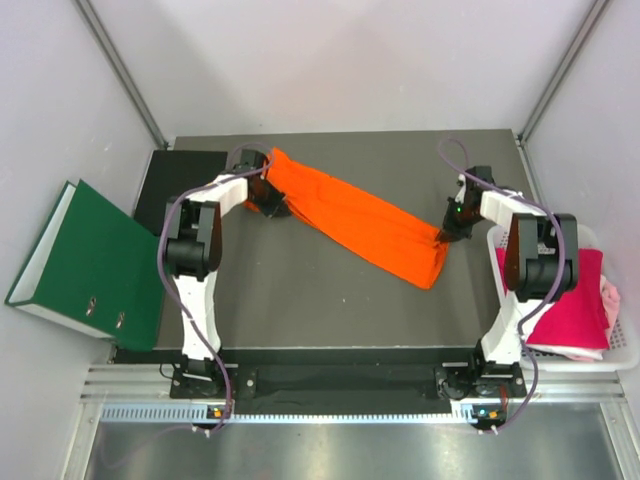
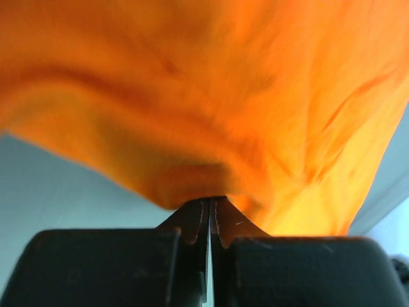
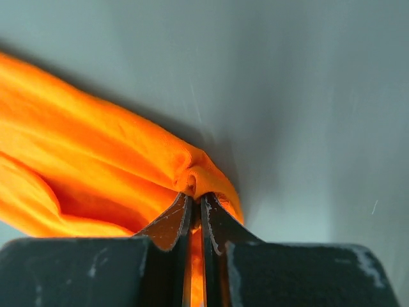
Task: Fold and stack the t-shirts
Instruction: Rotate the tshirt 90 degrees
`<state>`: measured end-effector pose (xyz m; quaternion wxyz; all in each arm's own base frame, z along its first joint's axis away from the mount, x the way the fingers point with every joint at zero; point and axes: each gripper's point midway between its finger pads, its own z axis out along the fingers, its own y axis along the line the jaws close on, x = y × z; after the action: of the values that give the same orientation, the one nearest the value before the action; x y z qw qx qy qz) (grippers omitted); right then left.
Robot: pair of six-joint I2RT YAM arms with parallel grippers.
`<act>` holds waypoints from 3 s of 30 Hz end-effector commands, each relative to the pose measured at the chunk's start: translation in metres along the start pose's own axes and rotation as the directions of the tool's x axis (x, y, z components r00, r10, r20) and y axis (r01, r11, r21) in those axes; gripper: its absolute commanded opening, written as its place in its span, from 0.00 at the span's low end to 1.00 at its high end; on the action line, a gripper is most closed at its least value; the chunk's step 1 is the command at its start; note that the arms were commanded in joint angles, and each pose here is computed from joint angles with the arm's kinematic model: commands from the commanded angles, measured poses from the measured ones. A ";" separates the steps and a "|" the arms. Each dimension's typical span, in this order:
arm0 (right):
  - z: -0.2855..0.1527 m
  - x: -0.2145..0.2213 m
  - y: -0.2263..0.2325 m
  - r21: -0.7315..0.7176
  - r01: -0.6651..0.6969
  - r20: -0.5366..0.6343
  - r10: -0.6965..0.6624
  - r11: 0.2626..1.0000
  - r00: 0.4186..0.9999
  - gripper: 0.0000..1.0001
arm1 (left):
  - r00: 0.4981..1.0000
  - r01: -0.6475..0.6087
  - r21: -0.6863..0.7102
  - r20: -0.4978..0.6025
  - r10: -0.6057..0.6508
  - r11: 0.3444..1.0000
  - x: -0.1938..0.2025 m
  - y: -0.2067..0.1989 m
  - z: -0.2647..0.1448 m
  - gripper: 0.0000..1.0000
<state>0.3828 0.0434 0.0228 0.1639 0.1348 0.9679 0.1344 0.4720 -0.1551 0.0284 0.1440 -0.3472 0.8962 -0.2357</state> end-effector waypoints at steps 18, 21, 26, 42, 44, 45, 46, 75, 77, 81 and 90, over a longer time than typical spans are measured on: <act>-0.044 0.195 0.080 -0.147 0.104 -0.290 -0.143 0.984 0.946 0.02 | 0.996 -0.094 0.076 -0.006 0.094 0.993 -0.040 -0.051 0.028 0.42; -0.039 0.200 0.089 -0.161 0.134 -0.318 -0.180 0.978 0.931 0.02 | 0.996 -0.092 0.032 -0.019 0.093 0.995 -0.006 -0.016 -0.007 0.68; -0.033 0.201 0.107 -0.203 0.190 -0.333 -0.250 0.961 0.909 0.03 | 0.984 -0.122 0.012 -0.130 0.123 0.992 0.091 0.035 -0.055 0.99; -0.022 0.228 0.153 -0.320 0.257 -0.348 -0.365 0.912 0.864 0.04 | 0.877 -0.261 -0.068 -0.433 0.207 0.963 0.291 0.119 -0.088 0.60; -0.022 0.231 0.152 -0.322 0.253 -0.347 -0.362 0.912 0.865 0.04 | 0.866 -0.276 -0.075 -0.453 0.214 0.958 0.301 0.122 -0.085 0.30; -0.024 0.230 0.153 -0.326 0.247 -0.342 -0.358 0.912 0.869 0.04 | 0.860 -0.280 -0.071 -0.461 0.218 0.957 0.304 0.122 -0.083 0.23; -0.023 0.232 0.153 -0.326 0.248 -0.341 -0.358 0.912 0.869 0.04 | 0.849 -0.292 -0.079 -0.481 0.220 0.953 0.310 0.126 -0.080 0.14; -0.067 0.255 0.139 -0.330 0.310 -0.324 -0.416 0.892 0.850 1.00 | 0.851 -0.364 -0.259 -0.483 0.206 0.894 0.308 0.204 -0.122 0.00; -0.067 0.255 0.137 -0.325 0.301 -0.328 -0.406 0.897 0.853 1.00 | 0.856 -0.372 -0.270 -0.470 0.216 0.888 0.304 0.205 -0.123 0.00; -0.066 0.259 0.133 -0.323 0.274 -0.344 -0.382 0.906 0.858 1.00 | 0.847 -0.405 -0.295 -0.478 0.234 0.865 0.301 0.214 -0.128 0.00; -0.077 0.240 0.114 -0.318 0.173 -0.293 -0.270 0.932 0.917 0.93 | 0.857 -0.409 -0.320 -0.458 0.238 0.855 0.296 0.227 -0.132 0.00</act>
<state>0.1512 0.2142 0.0481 -0.0045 -0.0593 0.9660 0.2516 0.1001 -0.2152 0.0128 -0.0739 -0.1497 0.9696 -0.1791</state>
